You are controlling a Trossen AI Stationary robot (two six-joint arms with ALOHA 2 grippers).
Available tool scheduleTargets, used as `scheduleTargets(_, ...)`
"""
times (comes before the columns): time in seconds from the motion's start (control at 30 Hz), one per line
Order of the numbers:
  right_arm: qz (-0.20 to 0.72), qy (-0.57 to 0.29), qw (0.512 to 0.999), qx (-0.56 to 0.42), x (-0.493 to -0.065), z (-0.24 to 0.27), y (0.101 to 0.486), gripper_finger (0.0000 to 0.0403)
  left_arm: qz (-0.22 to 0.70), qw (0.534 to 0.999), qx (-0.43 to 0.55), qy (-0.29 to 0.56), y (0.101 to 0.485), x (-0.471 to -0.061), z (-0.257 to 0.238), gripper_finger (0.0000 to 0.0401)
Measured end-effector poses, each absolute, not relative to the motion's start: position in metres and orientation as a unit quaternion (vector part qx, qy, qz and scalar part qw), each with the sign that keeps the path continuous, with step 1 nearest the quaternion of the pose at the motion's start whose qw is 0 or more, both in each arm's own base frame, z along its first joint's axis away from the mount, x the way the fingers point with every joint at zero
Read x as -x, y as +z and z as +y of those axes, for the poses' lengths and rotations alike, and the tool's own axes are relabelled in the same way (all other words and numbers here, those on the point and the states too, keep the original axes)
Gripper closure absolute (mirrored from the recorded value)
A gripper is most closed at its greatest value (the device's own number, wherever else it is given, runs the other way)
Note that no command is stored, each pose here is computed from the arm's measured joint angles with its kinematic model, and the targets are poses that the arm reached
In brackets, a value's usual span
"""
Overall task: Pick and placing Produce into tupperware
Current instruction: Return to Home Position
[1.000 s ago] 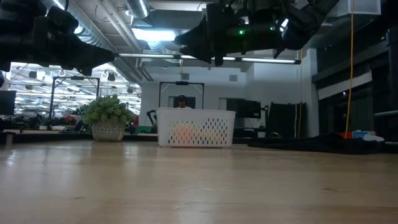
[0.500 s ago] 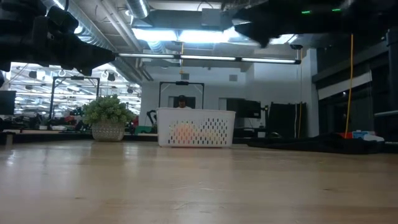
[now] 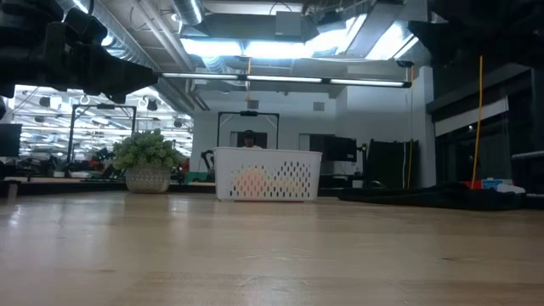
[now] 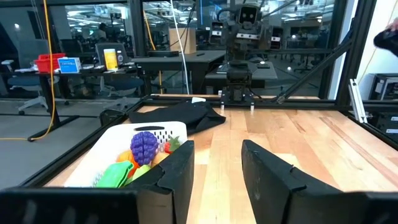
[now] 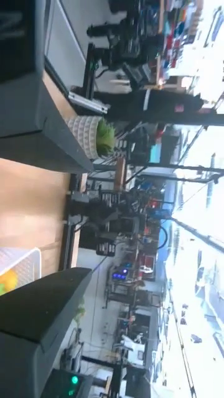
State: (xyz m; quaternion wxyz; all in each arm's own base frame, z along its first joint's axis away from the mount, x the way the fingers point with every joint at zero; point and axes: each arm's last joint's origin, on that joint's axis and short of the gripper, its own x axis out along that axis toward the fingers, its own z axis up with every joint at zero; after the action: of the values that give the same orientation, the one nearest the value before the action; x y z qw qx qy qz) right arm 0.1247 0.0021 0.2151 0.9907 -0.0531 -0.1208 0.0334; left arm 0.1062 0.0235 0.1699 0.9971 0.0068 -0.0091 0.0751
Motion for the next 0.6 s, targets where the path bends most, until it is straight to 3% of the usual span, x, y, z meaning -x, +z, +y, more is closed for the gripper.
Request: scheduleTargets(0.6, -0.143, 0.086, 0.985, 0.042, -0.096, 0.013, 0.193, 0.0140, -0.009, 0.997, -0.007, 0.075, 0.170, -0.106, 0.023, 0.0293)
